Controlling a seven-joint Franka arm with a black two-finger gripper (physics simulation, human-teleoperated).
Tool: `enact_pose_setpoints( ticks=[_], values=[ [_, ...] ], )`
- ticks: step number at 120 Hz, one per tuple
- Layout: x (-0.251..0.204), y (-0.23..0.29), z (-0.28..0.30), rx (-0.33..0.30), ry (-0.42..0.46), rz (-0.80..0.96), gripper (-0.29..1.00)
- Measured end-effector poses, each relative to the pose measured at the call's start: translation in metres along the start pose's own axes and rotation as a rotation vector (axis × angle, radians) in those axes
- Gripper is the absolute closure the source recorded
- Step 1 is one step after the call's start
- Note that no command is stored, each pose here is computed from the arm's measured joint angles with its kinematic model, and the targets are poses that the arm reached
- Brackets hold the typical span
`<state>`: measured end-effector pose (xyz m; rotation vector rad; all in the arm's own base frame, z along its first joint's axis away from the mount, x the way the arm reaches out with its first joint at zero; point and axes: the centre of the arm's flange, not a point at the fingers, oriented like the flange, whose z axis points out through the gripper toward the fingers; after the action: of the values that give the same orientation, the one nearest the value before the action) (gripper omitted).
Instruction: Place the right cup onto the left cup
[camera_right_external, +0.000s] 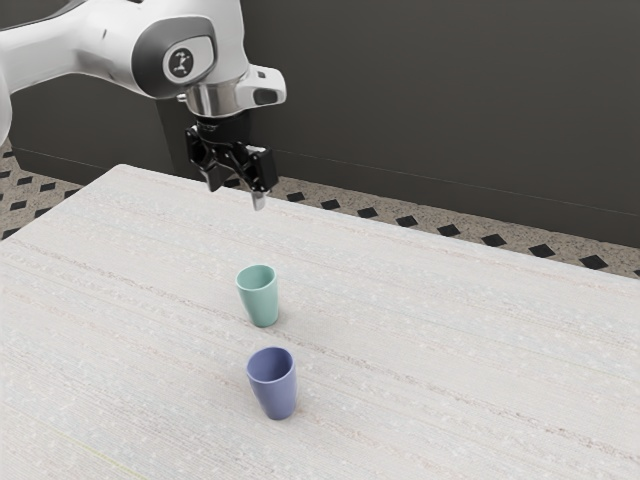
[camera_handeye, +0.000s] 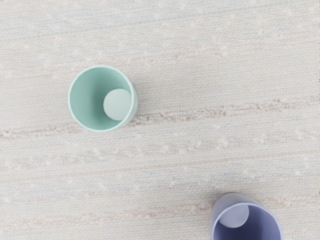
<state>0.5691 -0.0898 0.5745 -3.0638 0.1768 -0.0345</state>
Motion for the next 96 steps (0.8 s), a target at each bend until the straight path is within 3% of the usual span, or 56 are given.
enact_pose_setpoints(
  ticks=[37,96],
  values=[
    [-0.016,0.014,0.018,-0.025,-0.001,0.021,0.00],
    [-0.048,0.051,0.092,-0.133,-0.030,-0.008,0.09]
  ],
)
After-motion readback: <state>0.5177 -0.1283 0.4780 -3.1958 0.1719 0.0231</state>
